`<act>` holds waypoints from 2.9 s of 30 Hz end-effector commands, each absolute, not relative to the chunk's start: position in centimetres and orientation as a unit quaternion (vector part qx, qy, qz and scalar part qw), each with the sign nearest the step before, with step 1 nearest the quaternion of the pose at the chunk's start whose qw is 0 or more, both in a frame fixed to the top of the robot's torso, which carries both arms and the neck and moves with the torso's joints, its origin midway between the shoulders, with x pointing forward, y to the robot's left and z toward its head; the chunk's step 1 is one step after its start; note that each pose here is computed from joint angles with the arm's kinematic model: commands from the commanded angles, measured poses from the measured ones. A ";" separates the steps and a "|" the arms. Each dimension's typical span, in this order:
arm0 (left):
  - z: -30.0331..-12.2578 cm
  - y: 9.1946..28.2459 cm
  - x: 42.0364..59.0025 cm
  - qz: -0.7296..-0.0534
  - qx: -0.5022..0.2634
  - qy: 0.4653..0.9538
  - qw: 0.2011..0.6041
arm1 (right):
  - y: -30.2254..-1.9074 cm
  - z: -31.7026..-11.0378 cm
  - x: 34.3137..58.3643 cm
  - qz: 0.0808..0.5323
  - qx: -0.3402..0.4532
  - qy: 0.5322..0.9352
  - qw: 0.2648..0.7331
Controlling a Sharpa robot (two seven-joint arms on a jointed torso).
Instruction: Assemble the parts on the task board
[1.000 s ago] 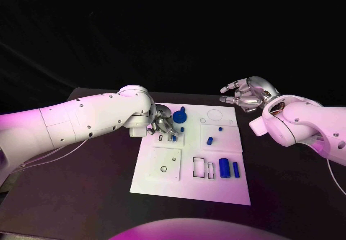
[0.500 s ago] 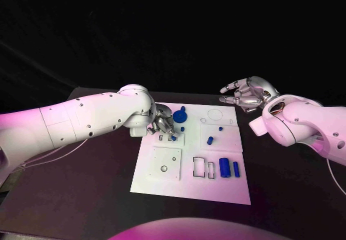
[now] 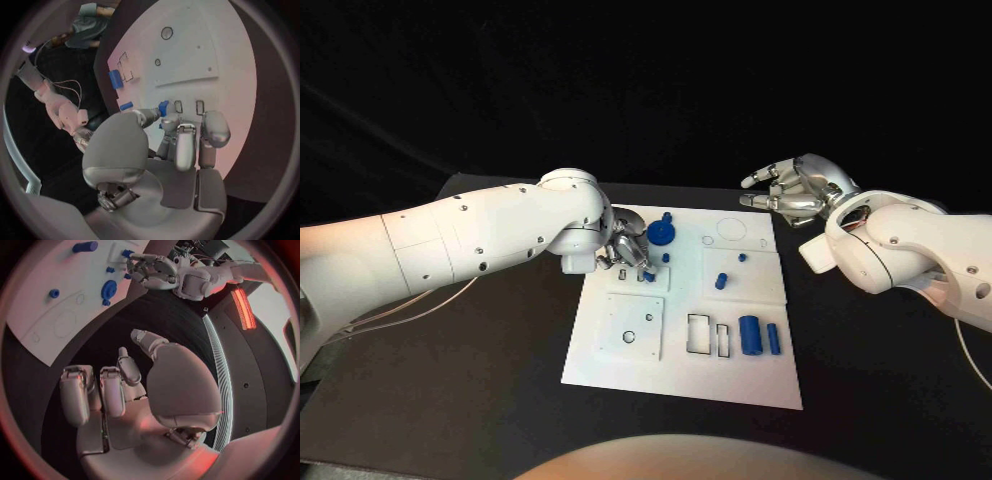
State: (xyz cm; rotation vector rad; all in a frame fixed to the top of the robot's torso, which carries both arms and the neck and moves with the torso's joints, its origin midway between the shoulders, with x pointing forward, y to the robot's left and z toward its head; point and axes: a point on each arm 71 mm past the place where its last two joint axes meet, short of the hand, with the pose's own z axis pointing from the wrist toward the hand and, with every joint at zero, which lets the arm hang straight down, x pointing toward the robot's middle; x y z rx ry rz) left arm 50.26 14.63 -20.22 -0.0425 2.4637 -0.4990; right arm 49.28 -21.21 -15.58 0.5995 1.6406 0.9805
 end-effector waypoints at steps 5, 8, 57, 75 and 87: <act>-20.0 14.7 50.0 -0.214 -0.043 0.926 0.309 | -21.0 -15.8 49.2 0.413 0.246 0.696 0.533; -19.8 14.9 49.9 -0.222 -0.056 0.921 0.314 | -21.1 -15.8 49.2 0.413 0.246 0.696 0.533; -21.2 17.4 47.2 -0.225 -0.063 0.859 0.455 | -22.0 -16.1 49.1 0.406 0.252 0.697 0.535; -21.7 17.2 47.2 -0.208 -0.055 0.874 0.436 | -22.0 -16.3 49.0 0.405 0.253 0.698 0.533; -21.9 16.9 47.1 -0.207 -0.050 0.878 0.429 | -21.9 -16.4 49.0 0.406 0.253 0.699 0.531</act>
